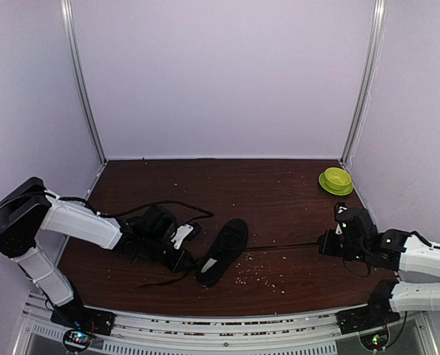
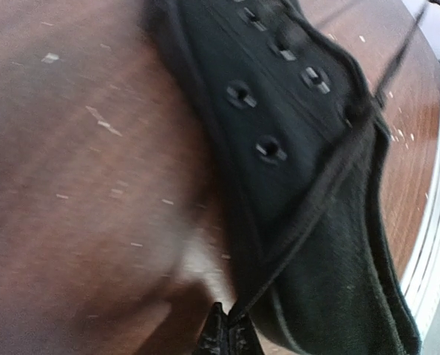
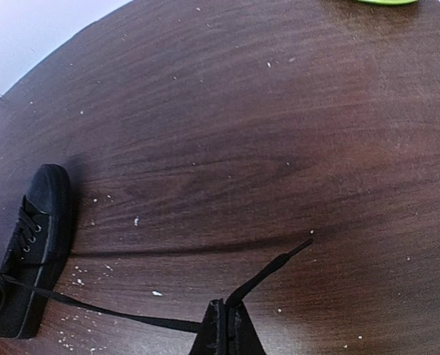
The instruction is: Tie the shoes
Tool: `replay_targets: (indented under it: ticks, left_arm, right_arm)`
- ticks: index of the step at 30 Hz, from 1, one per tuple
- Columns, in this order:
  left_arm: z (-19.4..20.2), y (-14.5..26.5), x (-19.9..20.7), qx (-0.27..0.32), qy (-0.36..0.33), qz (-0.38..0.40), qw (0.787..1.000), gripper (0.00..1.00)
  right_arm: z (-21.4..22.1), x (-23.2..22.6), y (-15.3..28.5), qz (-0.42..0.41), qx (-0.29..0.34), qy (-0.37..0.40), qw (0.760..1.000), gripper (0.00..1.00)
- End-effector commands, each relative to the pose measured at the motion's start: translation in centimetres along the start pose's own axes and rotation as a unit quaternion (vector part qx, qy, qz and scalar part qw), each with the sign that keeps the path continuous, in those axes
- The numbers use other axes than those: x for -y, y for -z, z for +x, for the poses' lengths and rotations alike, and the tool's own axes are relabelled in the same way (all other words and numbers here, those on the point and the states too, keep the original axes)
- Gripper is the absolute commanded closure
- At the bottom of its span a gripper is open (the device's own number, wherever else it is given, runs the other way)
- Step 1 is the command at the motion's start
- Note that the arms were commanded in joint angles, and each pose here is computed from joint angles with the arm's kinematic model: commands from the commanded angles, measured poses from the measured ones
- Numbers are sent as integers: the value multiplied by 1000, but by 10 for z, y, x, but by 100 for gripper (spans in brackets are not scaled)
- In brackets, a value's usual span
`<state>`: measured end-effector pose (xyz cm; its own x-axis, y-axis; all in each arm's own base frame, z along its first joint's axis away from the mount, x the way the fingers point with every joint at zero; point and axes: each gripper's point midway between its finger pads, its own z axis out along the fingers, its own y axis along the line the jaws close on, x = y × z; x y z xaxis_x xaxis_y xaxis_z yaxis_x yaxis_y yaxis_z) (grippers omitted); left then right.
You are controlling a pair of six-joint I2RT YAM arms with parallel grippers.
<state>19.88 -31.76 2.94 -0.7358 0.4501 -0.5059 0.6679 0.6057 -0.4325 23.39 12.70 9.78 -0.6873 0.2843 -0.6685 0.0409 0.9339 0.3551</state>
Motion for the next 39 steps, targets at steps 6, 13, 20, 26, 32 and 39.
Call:
replay_targets:
  ticks: [6,13,20,26,32,39]
  left_arm:
    - [15,-14,50,11,0,80,997,100]
    - [-15,3,42,73,-10,28,997,100]
    - [-74,21,50,152,-27,-1,988,100]
    - [-74,4,48,137,-20,5,990,100]
    - [-69,-2,44,129,-15,3,992,100]
    - [-79,-2,52,156,-16,25,987,100]
  right_arm:
    - [5,24,-16,42,-4,-36,998,100]
    - [-6,15,-15,24,2,-40,999,100]
    - [-17,-10,-9,-32,10,-47,998,100]
    - [-32,-23,1,-53,20,-44,997,100]
    - [-39,-31,5,-75,31,-50,995,100]
    - [-74,-69,-6,-97,46,-21,994,100]
